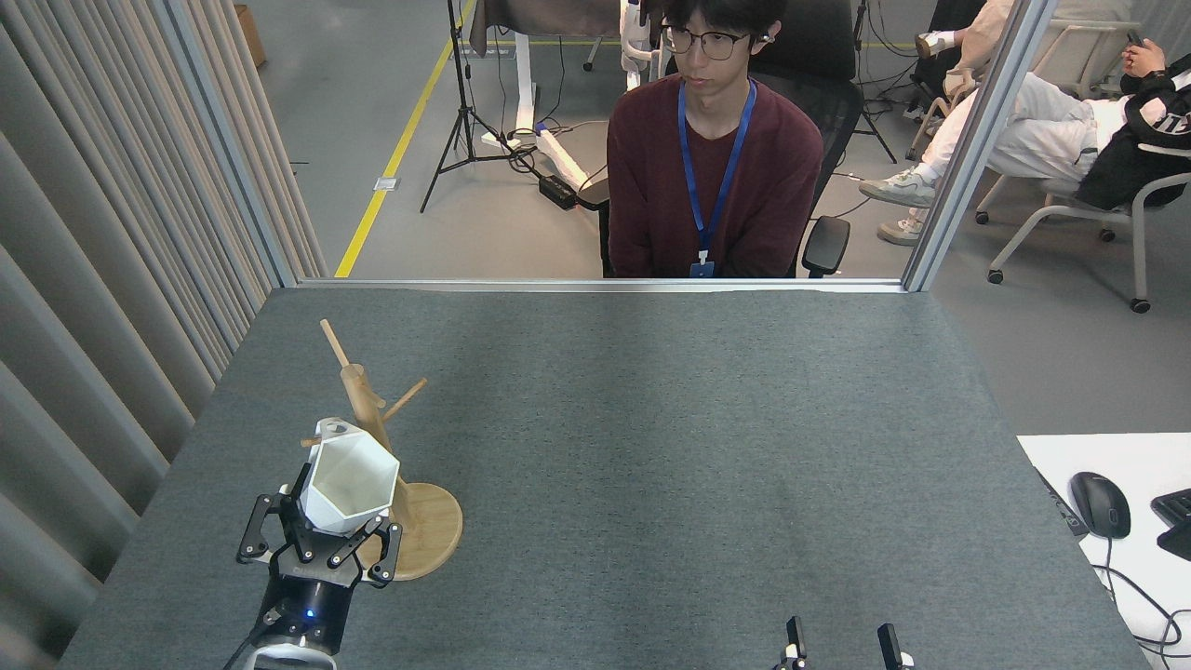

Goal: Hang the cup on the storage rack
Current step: 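Hook the cup onto a peg of the wooden stand with the left gripper, then open the left gripper and pull it back from the hanging cup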

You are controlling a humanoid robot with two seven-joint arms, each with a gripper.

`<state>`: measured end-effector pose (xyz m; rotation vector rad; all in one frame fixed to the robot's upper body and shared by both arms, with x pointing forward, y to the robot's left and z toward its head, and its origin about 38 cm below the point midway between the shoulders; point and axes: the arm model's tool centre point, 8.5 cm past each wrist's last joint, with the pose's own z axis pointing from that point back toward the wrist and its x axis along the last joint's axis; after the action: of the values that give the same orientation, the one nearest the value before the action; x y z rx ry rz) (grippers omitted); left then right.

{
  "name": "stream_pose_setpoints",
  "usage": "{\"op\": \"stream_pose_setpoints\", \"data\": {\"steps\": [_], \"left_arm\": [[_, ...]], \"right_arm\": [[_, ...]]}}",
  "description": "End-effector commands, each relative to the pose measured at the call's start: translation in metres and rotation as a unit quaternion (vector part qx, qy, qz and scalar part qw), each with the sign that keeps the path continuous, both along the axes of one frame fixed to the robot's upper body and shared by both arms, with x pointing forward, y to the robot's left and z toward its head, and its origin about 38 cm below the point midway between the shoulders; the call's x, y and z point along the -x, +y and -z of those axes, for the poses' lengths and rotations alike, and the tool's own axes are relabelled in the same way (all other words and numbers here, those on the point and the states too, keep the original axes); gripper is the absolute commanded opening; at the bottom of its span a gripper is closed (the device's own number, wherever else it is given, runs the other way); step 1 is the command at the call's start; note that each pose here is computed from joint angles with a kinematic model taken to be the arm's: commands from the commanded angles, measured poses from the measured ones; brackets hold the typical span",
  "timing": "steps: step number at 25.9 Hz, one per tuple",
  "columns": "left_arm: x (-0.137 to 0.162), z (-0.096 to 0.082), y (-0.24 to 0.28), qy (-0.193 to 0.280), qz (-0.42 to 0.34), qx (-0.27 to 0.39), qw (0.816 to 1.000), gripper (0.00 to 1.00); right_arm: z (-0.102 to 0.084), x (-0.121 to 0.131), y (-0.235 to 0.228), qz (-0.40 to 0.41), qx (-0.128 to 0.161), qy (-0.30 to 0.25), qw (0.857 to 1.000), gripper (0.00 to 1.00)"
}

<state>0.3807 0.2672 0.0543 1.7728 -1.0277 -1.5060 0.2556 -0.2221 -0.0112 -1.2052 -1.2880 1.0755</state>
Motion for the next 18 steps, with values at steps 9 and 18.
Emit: {"op": "stream_pose_setpoints", "data": {"steps": [9, 18], "left_arm": [[0.001, 0.000, -0.003, 0.000, 0.004, 0.004, 1.000, 0.99], [0.016, 0.014, 0.000, 0.017, 0.002, 0.006, 1.000, 0.99]], "right_arm": [[-0.002, 0.000, 0.000, 0.000, -0.001, -0.007, 1.000, 0.99], [-0.003, 0.000, 0.000, 0.000, -0.001, -0.009, 1.000, 0.99]]}}
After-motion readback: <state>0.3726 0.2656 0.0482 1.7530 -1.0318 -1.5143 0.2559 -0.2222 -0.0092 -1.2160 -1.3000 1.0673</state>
